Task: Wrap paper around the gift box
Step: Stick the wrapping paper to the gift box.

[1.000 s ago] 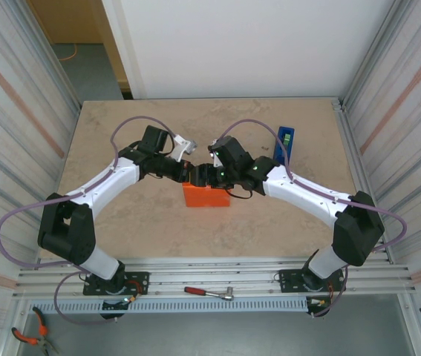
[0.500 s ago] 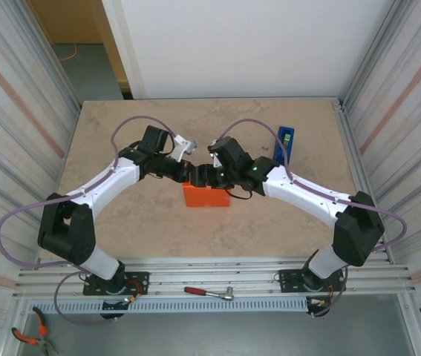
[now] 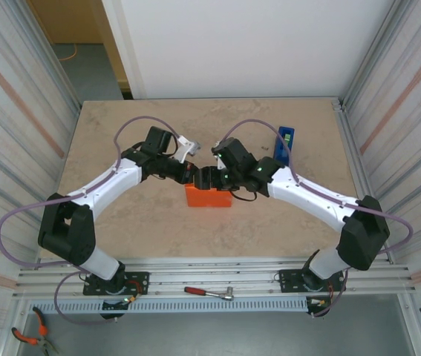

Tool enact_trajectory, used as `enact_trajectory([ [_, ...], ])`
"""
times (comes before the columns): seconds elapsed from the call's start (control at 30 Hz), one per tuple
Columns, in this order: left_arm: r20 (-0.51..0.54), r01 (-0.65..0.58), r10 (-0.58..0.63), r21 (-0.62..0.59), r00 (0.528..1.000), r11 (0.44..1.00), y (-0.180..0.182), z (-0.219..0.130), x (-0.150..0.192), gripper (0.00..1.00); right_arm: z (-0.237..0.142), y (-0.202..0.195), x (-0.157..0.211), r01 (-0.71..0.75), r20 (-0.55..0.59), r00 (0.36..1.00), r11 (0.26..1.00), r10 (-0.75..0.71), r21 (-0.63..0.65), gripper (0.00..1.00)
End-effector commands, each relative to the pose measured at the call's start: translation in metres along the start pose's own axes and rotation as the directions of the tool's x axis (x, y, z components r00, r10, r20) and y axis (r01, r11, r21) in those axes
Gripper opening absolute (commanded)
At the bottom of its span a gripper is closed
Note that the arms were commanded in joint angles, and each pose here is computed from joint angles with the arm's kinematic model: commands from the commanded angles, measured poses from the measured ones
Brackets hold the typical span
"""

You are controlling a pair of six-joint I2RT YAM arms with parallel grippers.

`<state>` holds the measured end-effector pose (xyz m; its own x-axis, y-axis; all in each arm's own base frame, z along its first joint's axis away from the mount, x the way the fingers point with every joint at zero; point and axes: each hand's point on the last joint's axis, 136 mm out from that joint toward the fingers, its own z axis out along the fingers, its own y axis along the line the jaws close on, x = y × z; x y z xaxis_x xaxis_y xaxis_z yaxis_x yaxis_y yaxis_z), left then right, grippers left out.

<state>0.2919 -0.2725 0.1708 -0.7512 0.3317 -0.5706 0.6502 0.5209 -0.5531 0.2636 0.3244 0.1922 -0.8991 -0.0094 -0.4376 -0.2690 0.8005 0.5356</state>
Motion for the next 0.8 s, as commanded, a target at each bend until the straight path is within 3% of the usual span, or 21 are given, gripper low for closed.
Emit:
enact_trajectory([
  [0.0,-0.147,0.080,-0.077,0.014,0.986,0.997,0.001,0.020,0.046,0.00,-0.014,-0.009,0.002,0.000,0.000,1.000,1.000,0.000,0.017,0.70],
  [0.1,-0.145,0.077,-0.074,0.014,0.987,0.997,0.001,0.020,0.045,0.00,-0.017,-0.010,-0.001,-0.014,0.012,1.000,1.000,0.014,-0.001,0.68],
  [0.27,-0.140,0.070,-0.067,0.017,0.988,0.997,-0.001,0.019,0.044,0.00,-0.021,-0.012,-0.008,-0.064,0.027,0.998,0.997,0.065,-0.053,0.35],
  [0.37,-0.137,0.066,-0.063,0.021,0.989,0.998,-0.002,0.019,0.044,0.00,-0.022,-0.012,-0.013,-0.089,0.031,0.995,0.992,0.092,-0.091,0.21],
  [0.77,-0.134,0.061,-0.057,0.024,0.989,0.998,-0.003,0.017,0.043,0.00,-0.004,-0.005,-0.028,-0.112,0.016,0.993,0.985,0.115,-0.133,0.14],
])
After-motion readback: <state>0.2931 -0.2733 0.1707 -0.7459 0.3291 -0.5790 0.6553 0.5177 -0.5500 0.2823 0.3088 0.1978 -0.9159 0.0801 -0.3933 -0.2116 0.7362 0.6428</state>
